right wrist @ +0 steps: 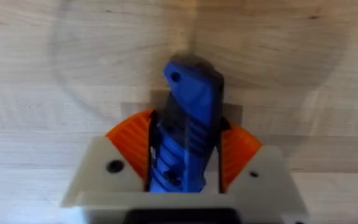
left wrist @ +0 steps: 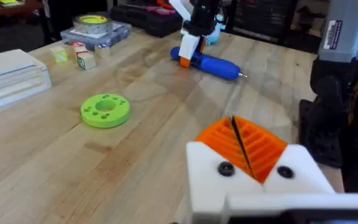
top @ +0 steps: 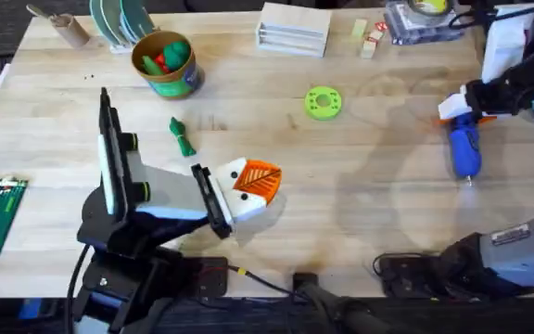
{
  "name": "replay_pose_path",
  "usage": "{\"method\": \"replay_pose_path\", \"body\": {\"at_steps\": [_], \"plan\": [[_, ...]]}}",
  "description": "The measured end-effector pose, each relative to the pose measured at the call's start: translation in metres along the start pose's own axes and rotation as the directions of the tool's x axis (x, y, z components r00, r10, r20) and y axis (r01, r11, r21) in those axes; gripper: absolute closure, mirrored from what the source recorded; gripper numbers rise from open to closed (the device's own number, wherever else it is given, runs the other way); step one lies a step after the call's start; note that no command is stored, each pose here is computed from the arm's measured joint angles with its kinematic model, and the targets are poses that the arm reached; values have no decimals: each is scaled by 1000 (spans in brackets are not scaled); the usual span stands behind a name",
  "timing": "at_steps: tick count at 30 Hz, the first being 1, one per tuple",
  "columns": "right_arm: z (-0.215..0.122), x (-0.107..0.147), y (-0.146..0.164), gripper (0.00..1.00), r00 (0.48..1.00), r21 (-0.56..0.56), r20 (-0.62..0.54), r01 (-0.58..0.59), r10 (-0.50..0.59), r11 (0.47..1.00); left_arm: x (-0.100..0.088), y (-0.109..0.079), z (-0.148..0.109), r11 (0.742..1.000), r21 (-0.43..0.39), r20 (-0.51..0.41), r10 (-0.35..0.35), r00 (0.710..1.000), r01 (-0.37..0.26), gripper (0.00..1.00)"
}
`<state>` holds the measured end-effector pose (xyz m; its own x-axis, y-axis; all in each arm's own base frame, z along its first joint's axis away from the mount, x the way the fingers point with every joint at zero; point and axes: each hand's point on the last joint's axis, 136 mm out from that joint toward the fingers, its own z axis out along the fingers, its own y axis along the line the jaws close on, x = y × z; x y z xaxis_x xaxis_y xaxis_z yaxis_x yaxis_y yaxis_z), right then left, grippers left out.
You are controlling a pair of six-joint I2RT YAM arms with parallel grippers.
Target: Pick up the gripper from the table and insert it into the empty holder that is missing its gripper. Then pick up a screw, insert it into the mounting hole, and use the screwdriver to tighten it. Finally, clean up the table by picking up the vegetable and placing it into the bucket.
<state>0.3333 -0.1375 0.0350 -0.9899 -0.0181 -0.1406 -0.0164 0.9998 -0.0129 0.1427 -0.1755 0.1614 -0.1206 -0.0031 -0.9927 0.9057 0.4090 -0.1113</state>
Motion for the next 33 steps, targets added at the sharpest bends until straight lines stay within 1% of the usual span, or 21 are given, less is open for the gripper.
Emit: {"method": "replay_pose_path", "body": {"at_steps": [2,3,8,9,10,13,15,28,31,33], "plan": [[0,0,-2,567,1000,9,1,0,0,1000,0,0,0,1000,0,0,0,1000,0,997],[0,0,-3,610,1000,13,1,0,0,1000,0,0,0,1000,0,0,0,1000,0,997],[0,0,-5,718,1000,21,-1,1,-1,1000,0,0,0,1000,0,0,0,1000,0,997],[1,0,-5,785,1000,25,-2,2,-2,1000,0,0,0,1000,0,0,0,1000,0,997],[1,0,-6,827,1000,28,-3,4,-4,1000,0,0,0,1000,0,0,0,1000,0,997],[1,0,-8,934,1000,34,-5,7,-7,999,0,0,0,1000,0,0,0,1000,0,997],[2,0,-8,980,1000,35,-6,8,-8,999,0,0,0,1000,0,0,0,1000,0,997],[0,-2,-10,974,1000,43,-2,3,-3,999,0,0,0,1000,0,0,0,1000,0,997],[-3,-1,-15,974,998,71,-21,-58,59,996,0,0,0,1000,0,0,0,1000,0,997],[-7,-5,-19,974,995,88,-13,-101,103,991,0,0,0,1000,0,0,0,1000,0,997]]}}
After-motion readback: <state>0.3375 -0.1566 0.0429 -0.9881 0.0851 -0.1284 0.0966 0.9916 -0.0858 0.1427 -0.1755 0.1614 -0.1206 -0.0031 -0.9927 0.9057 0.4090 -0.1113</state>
